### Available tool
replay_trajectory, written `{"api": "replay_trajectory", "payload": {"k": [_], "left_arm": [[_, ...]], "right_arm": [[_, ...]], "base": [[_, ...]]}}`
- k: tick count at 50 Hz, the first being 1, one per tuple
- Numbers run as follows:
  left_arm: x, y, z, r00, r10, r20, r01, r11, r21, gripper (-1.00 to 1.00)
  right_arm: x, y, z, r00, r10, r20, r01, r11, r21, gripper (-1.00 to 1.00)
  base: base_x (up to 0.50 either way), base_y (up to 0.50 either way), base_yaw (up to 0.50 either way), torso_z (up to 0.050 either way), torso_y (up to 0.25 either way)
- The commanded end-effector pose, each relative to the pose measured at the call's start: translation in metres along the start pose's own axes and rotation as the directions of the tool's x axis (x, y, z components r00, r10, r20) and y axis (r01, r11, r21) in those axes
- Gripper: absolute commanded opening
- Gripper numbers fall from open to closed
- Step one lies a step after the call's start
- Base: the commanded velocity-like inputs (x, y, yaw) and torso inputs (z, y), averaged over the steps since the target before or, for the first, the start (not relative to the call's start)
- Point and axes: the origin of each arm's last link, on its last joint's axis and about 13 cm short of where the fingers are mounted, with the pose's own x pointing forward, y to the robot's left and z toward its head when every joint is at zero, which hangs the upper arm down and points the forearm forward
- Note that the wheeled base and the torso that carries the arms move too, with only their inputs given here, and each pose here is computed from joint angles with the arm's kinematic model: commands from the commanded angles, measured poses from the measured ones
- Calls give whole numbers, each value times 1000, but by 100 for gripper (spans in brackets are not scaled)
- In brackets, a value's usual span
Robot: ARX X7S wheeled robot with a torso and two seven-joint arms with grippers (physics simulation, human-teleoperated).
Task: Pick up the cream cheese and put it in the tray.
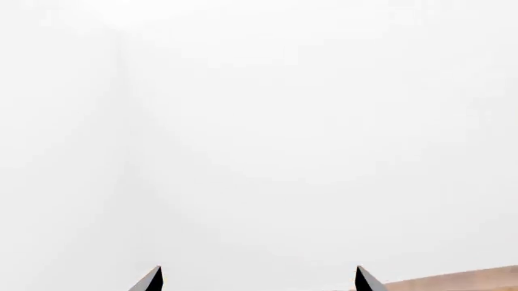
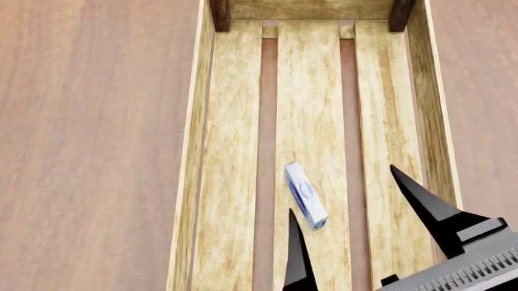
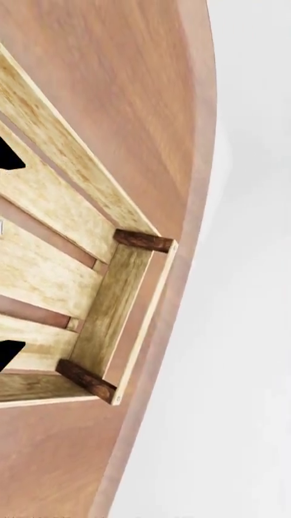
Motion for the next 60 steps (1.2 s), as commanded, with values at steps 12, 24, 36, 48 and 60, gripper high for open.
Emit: {"api": "replay_trajectory", "payload": {"k": [12,24,36,48,60], "left_arm": [[10,4,28,991,-48,122,44,998,37,100],[3,10,33,984,-37,173,25,997,71,100],[1,14,36,977,-24,211,4,996,94,100],[5,13,36,974,-28,224,9,996,83,100],[13,15,33,976,-6,218,-12,997,80,100]], "right_arm": [[-2,3,25,998,-5,70,9,998,-57,100],[-9,2,32,996,-1,90,8,996,-87,100],[-15,9,38,994,11,108,1,994,-112,100],[-13,6,40,995,-5,101,16,995,-103,100],[-10,-9,37,991,-85,100,91,994,-58,100]], "base": [[0,0,0,0,0],[0,0,0,0,0],[0,0,0,0,0],[0,0,0,0,0],[0,0,0,0,0]]}}
